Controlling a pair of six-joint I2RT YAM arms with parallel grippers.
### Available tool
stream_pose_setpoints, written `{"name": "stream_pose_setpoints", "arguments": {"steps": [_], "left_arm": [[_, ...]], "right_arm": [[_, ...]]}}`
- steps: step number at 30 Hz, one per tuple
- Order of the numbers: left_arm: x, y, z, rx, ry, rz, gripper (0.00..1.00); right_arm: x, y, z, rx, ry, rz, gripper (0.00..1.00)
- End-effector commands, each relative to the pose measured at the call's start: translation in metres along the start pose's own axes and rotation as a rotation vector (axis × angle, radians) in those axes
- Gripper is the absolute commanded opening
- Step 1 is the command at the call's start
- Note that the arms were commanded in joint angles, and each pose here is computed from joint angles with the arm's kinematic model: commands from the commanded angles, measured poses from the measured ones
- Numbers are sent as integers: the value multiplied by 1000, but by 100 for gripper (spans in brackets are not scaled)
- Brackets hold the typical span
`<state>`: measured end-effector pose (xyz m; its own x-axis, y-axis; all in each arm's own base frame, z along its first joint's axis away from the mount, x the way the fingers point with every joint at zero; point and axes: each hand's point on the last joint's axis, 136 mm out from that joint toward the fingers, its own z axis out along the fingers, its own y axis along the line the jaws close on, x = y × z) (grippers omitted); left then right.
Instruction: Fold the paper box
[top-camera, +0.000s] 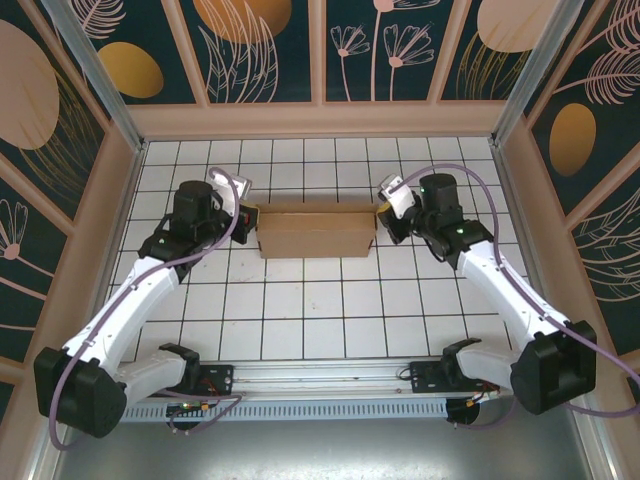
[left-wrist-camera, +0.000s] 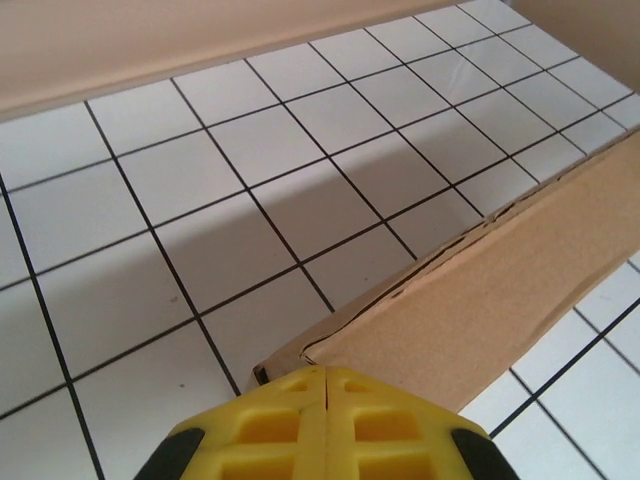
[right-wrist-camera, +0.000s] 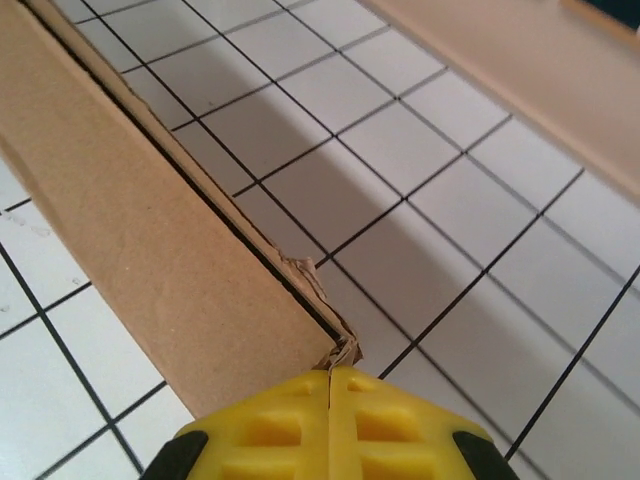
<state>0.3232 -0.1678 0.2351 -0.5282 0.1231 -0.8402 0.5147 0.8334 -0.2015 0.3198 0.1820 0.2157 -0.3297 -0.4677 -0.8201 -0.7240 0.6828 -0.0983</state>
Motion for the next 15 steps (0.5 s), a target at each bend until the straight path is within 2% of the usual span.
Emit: {"name": "stream_pose_setpoints", "arguments": {"steps": [1, 4, 10, 15], "left_arm": [[-15, -15, 1, 64, 20, -99, 0], [-15, -12, 7, 52, 42, -129, 0], [-8, -10, 14, 49, 74, -165, 0], [1, -5, 16, 26, 102, -206, 0]], "right_arm": [[-21, 8, -4, -15, -34, 175, 0], [-24, -5, -2, 40, -7, 349, 0], [-9, -2, 16, 14, 177, 553, 0], [-8, -2, 18, 26, 179, 672, 0]]}}
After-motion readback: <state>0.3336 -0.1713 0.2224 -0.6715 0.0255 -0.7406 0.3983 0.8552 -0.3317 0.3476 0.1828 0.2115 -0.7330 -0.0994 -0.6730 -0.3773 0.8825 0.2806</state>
